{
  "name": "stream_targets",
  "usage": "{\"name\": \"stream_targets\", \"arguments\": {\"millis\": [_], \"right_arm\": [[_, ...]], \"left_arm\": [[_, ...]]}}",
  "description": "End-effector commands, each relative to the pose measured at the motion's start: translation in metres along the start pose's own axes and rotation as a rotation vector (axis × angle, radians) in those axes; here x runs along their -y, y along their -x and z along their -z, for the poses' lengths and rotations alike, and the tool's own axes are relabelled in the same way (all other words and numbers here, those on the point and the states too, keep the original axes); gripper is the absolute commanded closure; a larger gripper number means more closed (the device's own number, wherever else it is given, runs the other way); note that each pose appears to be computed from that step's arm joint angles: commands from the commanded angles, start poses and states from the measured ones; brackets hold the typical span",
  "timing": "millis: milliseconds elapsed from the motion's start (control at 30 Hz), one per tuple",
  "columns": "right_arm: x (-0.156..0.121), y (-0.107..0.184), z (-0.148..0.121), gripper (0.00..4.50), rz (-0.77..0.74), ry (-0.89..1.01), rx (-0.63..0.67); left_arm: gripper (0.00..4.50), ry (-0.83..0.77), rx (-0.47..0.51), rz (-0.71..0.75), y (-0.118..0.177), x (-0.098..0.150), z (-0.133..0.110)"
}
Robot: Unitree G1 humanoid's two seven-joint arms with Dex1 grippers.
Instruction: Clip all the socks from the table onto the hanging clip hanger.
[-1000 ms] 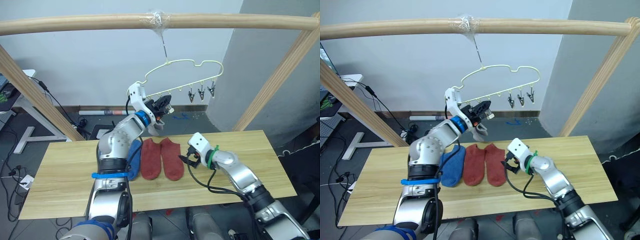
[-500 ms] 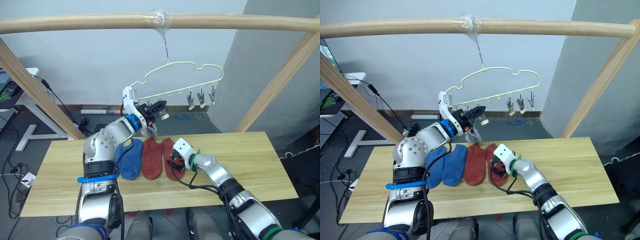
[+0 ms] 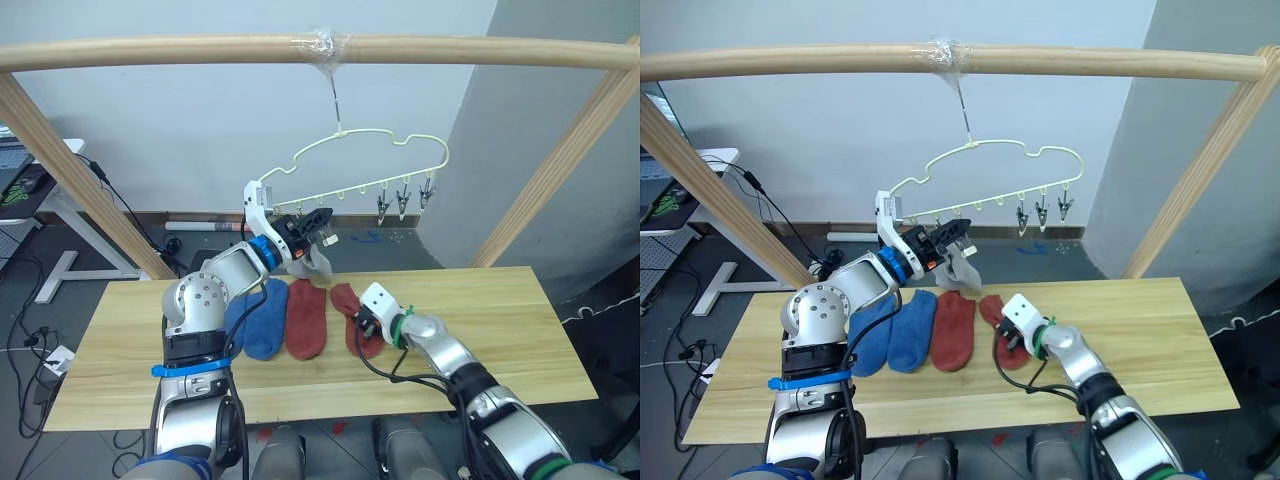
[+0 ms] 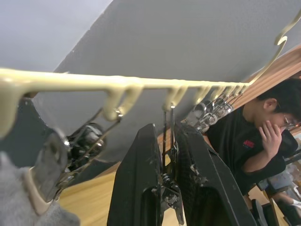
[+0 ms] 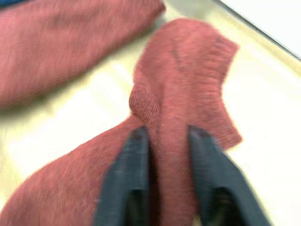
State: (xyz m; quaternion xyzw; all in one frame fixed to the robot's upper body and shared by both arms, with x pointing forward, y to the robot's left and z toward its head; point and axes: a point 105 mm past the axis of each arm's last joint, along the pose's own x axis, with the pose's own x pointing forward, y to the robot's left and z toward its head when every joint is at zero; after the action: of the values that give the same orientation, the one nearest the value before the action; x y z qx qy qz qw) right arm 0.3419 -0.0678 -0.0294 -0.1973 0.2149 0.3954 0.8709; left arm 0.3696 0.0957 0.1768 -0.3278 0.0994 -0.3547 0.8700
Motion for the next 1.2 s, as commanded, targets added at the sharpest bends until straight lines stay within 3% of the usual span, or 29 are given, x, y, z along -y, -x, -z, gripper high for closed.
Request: {"name": "stream_targets", "arguments": {"millis": [33,167,400,533,1200], "right_arm": [[0.0,0.019,0.027,4.48,-0.004,-0.01,-0.073],[0.008,0.038,0.008,4.48,0.027,0.026,0.014],[-0.002,0.105,-0.068,4.48,0.052,0.076,0.288],[-0.012,0.126,-0.087,4.48,0.07,0.154,0.316],[-0.034,0.121,-0.14,4.48,0.036,0.173,0.426]], "left_arm": [[4.31,-0.013,0.023,0.03,0.002,0.009,-0.007],[4.31,0.009,0.017,0.022,0.004,0.005,-0.006],[4.31,0.212,0.015,0.05,0.011,0.0,-0.007],[4.31,0.251,-0.019,0.054,0.013,-0.002,-0.002],[4.31,0.232,-0.026,0.069,0.012,0.003,-0.001]]}}
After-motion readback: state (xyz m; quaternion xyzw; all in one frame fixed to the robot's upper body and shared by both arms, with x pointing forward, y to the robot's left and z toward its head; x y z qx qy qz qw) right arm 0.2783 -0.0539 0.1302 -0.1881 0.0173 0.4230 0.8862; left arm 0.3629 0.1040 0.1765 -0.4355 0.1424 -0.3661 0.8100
